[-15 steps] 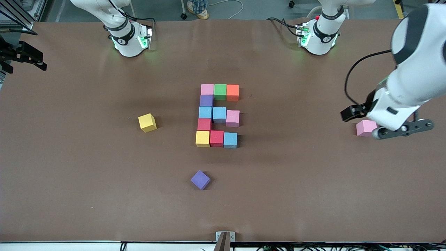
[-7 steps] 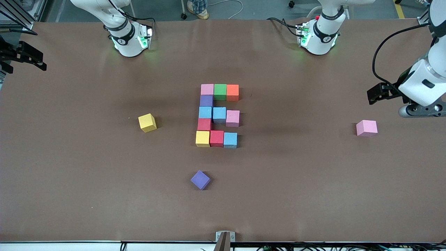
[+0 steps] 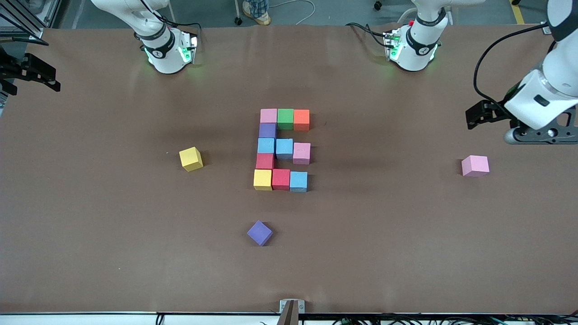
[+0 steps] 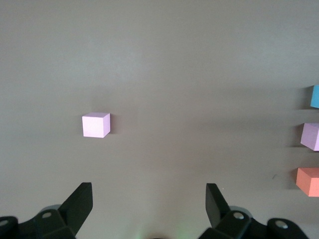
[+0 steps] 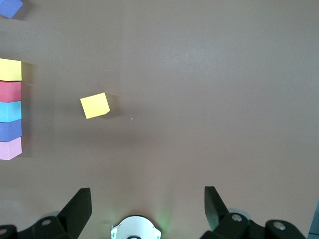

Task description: Arrange 11 blocks into digit 3

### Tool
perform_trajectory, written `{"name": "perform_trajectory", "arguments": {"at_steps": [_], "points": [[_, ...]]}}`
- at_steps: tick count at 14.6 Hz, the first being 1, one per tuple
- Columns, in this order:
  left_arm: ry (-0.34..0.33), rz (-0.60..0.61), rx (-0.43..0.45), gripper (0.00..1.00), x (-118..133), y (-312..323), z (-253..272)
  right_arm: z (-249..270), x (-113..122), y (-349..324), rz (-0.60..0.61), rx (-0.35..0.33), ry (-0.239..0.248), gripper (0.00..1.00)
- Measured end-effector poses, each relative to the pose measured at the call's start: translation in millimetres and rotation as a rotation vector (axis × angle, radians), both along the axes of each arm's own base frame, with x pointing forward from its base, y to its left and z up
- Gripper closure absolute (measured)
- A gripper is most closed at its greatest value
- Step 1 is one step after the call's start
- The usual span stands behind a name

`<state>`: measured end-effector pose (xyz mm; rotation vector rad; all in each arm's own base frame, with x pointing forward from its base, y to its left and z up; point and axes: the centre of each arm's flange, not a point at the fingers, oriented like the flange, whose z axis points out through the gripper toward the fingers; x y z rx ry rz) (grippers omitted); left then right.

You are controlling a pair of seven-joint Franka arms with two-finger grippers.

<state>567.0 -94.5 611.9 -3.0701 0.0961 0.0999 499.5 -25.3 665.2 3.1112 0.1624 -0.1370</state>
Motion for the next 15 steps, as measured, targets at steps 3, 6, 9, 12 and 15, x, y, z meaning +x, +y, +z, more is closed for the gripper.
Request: {"name": "perform_trajectory", "arguments": {"at_steps": [3,6,9,12,15], "points": [[-0.023,0.001,-0.003,0.00,-4,-1,10,0,0,0,0.000,0.000,0.000,0.00],[-0.037,-0.010,-0.003,0.00,-15,-5,20,0,0,0,0.000,0.000,0.000,0.00],[-0.023,-0.018,0.003,0.00,-27,-7,12,0,0,0,0.000,0.000,0.000,0.00],[-0.020,-0.018,0.004,0.00,-34,-7,9,0,0,0,0.000,0.000,0.000,0.00],[-0.019,-0.017,0.001,0.00,-35,-6,8,0,0,0,0.000,0.000,0.000,0.00]]}}
